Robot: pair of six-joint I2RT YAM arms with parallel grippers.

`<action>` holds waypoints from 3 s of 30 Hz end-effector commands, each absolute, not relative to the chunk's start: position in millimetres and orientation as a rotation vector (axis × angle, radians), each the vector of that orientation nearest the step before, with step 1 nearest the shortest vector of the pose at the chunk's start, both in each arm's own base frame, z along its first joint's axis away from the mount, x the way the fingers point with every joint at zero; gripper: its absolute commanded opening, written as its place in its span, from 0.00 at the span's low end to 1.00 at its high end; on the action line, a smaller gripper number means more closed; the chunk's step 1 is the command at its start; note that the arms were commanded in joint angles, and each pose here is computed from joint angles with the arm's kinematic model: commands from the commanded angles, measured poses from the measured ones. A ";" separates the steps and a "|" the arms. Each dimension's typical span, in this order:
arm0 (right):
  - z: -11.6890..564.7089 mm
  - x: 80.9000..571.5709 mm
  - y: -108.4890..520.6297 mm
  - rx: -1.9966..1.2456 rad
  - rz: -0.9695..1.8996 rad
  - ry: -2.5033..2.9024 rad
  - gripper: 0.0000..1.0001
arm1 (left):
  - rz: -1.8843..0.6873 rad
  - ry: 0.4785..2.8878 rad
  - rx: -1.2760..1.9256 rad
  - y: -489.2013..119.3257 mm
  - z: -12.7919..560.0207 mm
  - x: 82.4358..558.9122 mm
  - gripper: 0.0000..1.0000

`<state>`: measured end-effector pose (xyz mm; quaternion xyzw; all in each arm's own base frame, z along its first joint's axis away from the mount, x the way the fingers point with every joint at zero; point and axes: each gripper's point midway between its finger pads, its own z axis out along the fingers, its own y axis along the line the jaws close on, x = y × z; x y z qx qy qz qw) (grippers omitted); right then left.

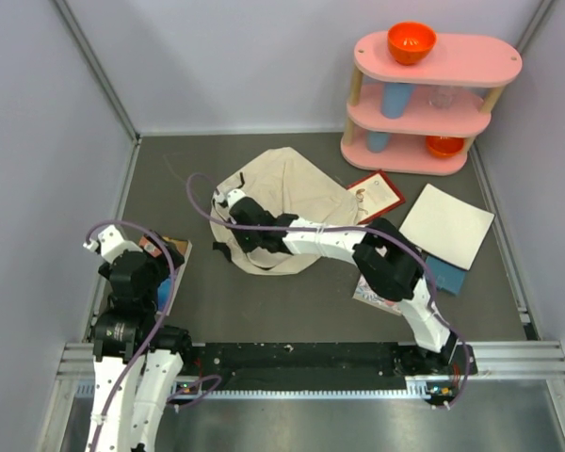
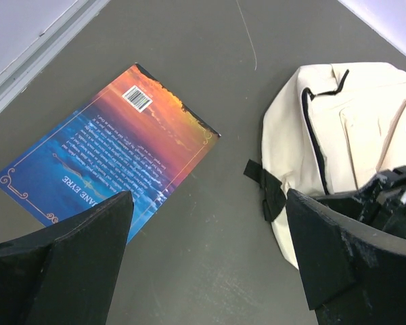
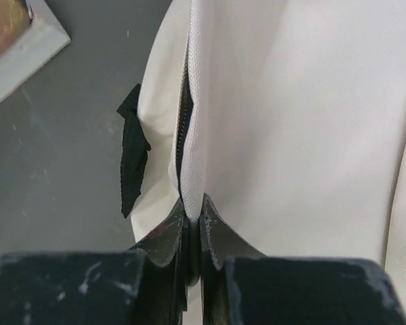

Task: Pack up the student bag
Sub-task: Adjust the student bag at the center of the board.

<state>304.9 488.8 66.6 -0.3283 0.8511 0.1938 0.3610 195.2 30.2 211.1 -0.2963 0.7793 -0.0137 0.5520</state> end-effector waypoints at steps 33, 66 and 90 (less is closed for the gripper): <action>143.6 163.1 254.1 -0.092 0.882 2.055 0.84 | -0.362 2.375 -0.366 -56.8 88.7 312.7 0.96; 62.4 170.5 245.6 0.256 0.909 2.433 0.81 | -0.513 2.398 -0.478 -73.7 42.7 279.5 0.00; 118.5 357.0 299.9 -0.180 0.633 2.319 0.14 | -0.974 2.200 -0.546 -119.1 46.5 194.3 0.20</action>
